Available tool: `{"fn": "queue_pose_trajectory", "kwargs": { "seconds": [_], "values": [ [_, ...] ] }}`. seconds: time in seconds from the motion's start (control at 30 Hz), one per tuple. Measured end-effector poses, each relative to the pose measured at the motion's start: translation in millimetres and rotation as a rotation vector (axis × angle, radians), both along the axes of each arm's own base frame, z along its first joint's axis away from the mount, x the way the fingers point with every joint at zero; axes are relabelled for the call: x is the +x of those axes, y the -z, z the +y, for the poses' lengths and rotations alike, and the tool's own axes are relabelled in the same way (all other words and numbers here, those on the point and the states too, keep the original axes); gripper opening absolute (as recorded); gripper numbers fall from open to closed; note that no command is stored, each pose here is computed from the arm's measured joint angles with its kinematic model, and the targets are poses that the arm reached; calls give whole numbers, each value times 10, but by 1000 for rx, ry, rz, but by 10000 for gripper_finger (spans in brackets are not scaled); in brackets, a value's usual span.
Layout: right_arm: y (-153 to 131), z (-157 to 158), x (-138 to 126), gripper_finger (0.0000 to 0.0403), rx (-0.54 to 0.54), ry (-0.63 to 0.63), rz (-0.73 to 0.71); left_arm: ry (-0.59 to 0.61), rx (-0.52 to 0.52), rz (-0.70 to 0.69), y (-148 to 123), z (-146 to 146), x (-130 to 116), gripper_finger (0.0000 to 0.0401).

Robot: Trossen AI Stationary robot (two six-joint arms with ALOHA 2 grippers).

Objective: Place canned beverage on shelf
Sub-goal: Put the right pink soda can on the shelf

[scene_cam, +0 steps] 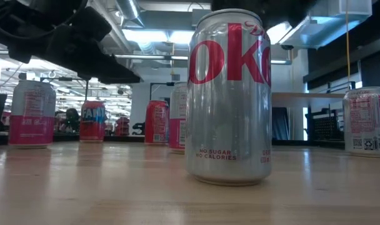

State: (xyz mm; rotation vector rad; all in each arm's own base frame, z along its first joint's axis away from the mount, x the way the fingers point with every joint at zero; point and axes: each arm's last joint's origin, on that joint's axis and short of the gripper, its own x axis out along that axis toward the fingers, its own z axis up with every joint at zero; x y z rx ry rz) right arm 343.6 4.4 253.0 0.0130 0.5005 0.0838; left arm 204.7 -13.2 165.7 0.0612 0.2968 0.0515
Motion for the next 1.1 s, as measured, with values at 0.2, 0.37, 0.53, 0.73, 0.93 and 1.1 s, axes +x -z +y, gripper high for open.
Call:
{"fn": "queue_pose_trajectory", "kwargs": {
  "seconds": [0.2,0.37,0.53,0.73,0.93,1.1],
  "values": [
    [-95,-8,236,257,-47,14,157,0,1,9,2,1,-11,192],
    [-293,-6,352,257,-85,-9,119,0,1,11,4,1,-13,192],
    [-392,-9,378,257,-128,-27,97,2,1,12,5,-2,-13,192],
    [-441,-5,385,257,-129,-39,85,2,1,13,5,-4,-13,192],
    [-422,-29,372,276,-175,24,115,2,1,13,5,-4,-13,192],
    [-377,-23,338,358,-180,-9,171,2,1,13,5,-4,-13,192]
  ]
}}
